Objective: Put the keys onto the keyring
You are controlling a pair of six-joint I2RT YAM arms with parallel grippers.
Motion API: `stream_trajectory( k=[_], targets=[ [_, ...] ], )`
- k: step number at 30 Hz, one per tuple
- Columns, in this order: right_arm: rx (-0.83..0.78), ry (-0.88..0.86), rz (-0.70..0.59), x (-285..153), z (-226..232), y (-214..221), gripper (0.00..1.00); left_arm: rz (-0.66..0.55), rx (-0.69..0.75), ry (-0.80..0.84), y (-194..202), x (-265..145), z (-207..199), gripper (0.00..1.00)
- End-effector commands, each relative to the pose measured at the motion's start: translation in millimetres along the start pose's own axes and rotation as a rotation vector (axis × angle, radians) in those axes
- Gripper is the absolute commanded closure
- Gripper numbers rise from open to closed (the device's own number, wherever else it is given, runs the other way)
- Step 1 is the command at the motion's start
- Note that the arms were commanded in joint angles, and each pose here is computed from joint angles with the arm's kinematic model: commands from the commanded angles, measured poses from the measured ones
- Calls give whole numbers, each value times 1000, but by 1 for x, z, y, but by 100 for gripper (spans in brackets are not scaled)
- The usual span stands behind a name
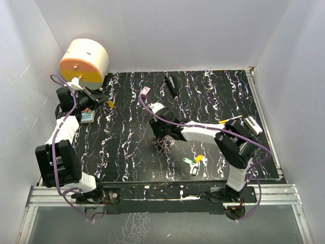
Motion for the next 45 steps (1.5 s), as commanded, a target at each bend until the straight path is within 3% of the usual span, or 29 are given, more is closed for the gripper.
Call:
stream_trajectory(
  k=[1,24,40,45],
  targets=[
    [36,29,-170,-13,-13,-32,55,-47,58,40,-5,-12,-16,100],
    [-51,-113,-47,7,4,-12,58,-49,57,39,-4,-12,-14,100],
    [-26,-134,-90,1,9,-23,58,-47,54,37,-3,-12,-13,100],
    [-21,-58,-128,4,4,-32,59,-46,52,38,-3,-11,-13,100]
  ],
)
Point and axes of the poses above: each gripper's point midway between its finger pads, its own x axis out along the fingers, its own z axis along the line the jaws close on, y = z × x, the point moved 9 cm from there along -x, back along the fingers, and after that the axes turned 5 degrees about x, right-handed, at the moved point
